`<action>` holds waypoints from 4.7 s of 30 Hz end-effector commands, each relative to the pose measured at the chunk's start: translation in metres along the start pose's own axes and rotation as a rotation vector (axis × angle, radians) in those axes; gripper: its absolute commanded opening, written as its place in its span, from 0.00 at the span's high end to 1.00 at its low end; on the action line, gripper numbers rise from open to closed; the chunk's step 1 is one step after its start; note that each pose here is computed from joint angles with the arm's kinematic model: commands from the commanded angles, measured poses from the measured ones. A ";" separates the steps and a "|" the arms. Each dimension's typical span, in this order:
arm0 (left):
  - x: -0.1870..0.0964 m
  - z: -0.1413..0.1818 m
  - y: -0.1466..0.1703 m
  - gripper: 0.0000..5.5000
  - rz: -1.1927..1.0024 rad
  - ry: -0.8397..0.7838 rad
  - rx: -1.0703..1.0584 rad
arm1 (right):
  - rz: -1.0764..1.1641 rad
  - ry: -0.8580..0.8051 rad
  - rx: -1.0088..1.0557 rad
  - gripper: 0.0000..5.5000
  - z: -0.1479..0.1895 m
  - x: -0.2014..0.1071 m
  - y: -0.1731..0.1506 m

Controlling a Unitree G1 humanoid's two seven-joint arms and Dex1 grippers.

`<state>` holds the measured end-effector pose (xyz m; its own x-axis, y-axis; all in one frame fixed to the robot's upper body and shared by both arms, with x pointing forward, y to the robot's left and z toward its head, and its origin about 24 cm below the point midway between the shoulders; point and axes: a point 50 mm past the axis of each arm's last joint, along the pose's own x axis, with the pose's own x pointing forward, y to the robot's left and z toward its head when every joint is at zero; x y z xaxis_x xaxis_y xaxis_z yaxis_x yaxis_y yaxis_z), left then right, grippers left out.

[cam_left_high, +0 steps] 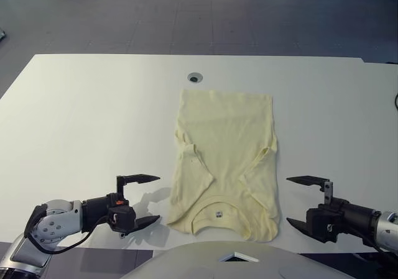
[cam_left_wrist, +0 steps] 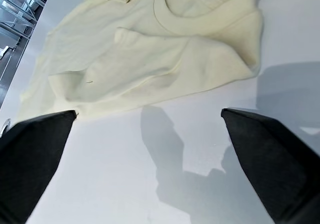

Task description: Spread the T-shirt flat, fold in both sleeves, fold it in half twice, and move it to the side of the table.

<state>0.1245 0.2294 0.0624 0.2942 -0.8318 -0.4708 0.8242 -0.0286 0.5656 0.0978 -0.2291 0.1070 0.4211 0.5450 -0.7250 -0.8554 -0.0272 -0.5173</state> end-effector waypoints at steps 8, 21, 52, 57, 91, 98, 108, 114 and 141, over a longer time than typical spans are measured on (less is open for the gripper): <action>0.014 -0.006 -0.010 0.02 -0.052 -0.002 0.023 | 0.118 -0.041 -0.007 0.02 0.005 0.018 0.028; 0.027 -0.006 -0.018 0.02 -0.053 -0.042 0.009 | 0.007 0.009 -0.009 0.02 -0.002 0.028 0.024; 0.042 -0.003 -0.033 0.79 -0.172 -0.086 0.017 | 0.086 -0.060 -0.020 0.78 0.001 0.036 0.033; 0.044 -0.002 -0.037 0.94 -0.192 -0.095 0.007 | 0.096 -0.068 -0.005 0.93 0.000 0.036 0.033; 0.007 0.054 0.034 1.00 -0.137 -0.208 -0.346 | 0.213 -0.545 0.465 0.98 0.006 -0.001 -0.054; -0.003 0.059 0.032 1.00 -0.199 -0.187 -0.407 | 0.296 -0.643 0.548 0.98 0.014 -0.010 -0.053; -0.015 0.079 0.057 1.00 -0.126 -0.285 -0.574 | 0.287 -0.752 0.697 0.98 0.015 -0.015 -0.060; -0.021 0.088 0.057 1.00 -0.153 -0.328 -0.647 | 0.316 -0.811 0.751 0.98 0.019 -0.021 -0.060; -0.049 0.112 0.030 1.00 -0.371 -0.343 -0.775 | 0.634 -0.841 0.722 0.98 0.034 -0.041 -0.034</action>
<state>0.0826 0.2068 0.1780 -0.1018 -0.9698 -0.2217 0.9663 -0.0434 -0.2539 0.1002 -0.2235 0.1703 -0.1984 0.9761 -0.0892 -0.9143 -0.1515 0.3756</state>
